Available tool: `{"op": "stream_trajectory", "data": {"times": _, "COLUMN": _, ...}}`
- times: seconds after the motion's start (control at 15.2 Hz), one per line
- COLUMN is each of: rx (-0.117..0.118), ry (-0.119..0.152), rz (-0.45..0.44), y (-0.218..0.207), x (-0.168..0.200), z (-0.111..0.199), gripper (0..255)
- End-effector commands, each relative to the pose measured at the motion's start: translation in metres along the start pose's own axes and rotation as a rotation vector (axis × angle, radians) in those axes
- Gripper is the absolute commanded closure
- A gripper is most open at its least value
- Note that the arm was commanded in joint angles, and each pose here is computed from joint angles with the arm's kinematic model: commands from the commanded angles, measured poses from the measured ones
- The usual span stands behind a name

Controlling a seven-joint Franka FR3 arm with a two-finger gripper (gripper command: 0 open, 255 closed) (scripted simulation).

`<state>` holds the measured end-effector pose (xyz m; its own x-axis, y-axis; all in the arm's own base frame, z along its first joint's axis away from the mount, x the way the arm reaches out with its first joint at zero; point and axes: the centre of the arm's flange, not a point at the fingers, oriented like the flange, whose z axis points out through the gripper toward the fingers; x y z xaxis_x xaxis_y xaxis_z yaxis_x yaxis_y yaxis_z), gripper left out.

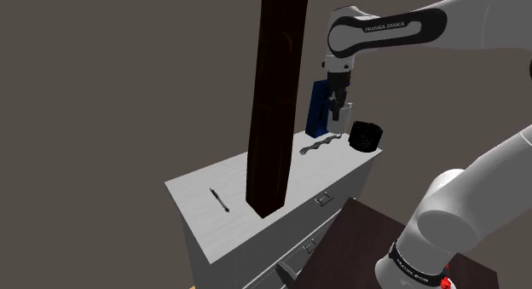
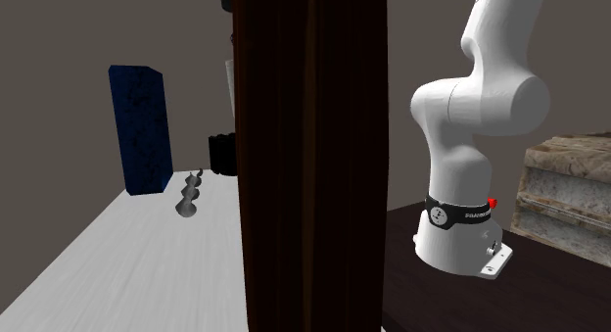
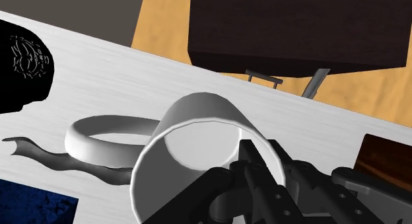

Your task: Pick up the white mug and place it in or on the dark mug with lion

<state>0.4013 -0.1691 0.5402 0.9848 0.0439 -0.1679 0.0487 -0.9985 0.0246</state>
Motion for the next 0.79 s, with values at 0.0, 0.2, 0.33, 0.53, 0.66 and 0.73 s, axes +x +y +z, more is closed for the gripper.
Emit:
{"op": "stream_trajectory", "data": {"times": 0.0, "rx": 0.0, "ry": 0.0, "rz": -0.001, "y": 0.023, "x": -0.005, "z": -0.002, "gripper": 255}}
{"op": "stream_trajectory", "data": {"times": 0.2, "rx": 0.0, "ry": 0.0, "rz": -0.001, "y": 0.062, "x": -0.015, "z": -0.001, "gripper": 255}}
{"op": "stream_trajectory", "data": {"times": 0.33, "rx": 0.0, "ry": 0.0, "rz": -0.001, "y": 0.087, "x": -0.021, "z": -0.001, "gripper": 255}}
{"op": "stream_trajectory", "data": {"times": 0.53, "rx": 0.0, "ry": 0.0, "rz": -0.001, "y": 0.126, "x": -0.03, "z": -0.001, "gripper": 255}}
{"op": "stream_trajectory", "data": {"times": 0.66, "rx": 0.0, "ry": 0.0, "rz": -0.001, "y": 0.151, "x": -0.037, "z": -0.001, "gripper": 255}}
{"op": "stream_trajectory", "data": {"times": 0.73, "rx": 0.0, "ry": 0.0, "rz": -0.001, "y": 0.164, "x": -0.04, "z": -0.001, "gripper": 255}}
